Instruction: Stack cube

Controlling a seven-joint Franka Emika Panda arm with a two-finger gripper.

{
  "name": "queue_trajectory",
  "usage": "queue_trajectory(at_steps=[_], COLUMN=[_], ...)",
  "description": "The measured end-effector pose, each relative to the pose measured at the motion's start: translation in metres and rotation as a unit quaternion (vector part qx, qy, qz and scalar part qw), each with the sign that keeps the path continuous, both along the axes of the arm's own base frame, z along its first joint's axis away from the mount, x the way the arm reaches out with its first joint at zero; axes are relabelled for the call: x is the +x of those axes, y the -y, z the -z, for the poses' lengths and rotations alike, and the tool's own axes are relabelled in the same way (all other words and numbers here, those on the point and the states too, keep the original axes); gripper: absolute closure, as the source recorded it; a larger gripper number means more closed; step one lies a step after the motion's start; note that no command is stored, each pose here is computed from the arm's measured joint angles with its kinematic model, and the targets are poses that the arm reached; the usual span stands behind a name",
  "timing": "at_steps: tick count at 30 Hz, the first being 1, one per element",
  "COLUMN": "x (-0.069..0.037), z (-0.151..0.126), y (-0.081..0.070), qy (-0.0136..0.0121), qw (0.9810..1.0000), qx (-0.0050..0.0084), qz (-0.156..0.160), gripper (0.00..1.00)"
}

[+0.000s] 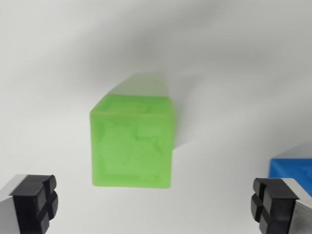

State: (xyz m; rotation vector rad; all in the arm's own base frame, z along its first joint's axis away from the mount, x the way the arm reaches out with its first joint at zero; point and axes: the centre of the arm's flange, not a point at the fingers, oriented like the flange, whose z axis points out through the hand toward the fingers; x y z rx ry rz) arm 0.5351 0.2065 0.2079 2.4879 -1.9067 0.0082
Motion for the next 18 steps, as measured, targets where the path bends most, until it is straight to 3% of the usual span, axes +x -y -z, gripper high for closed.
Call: queue_trajectory(at_steps=[5,9,18], x=[-0.004,-0.005,-0.004], z=[0.015,0.027,0.065], y=[-0.016,-0.02,-0.018], qy=[-0.0014,-0.001,-0.0031], qw=[0.9999,0.9999,0.9998], qx=[0.0019,0.0033,0.0043], qz=[0.013,0.014,0.017], gripper=[0.0,0.0,0.0])
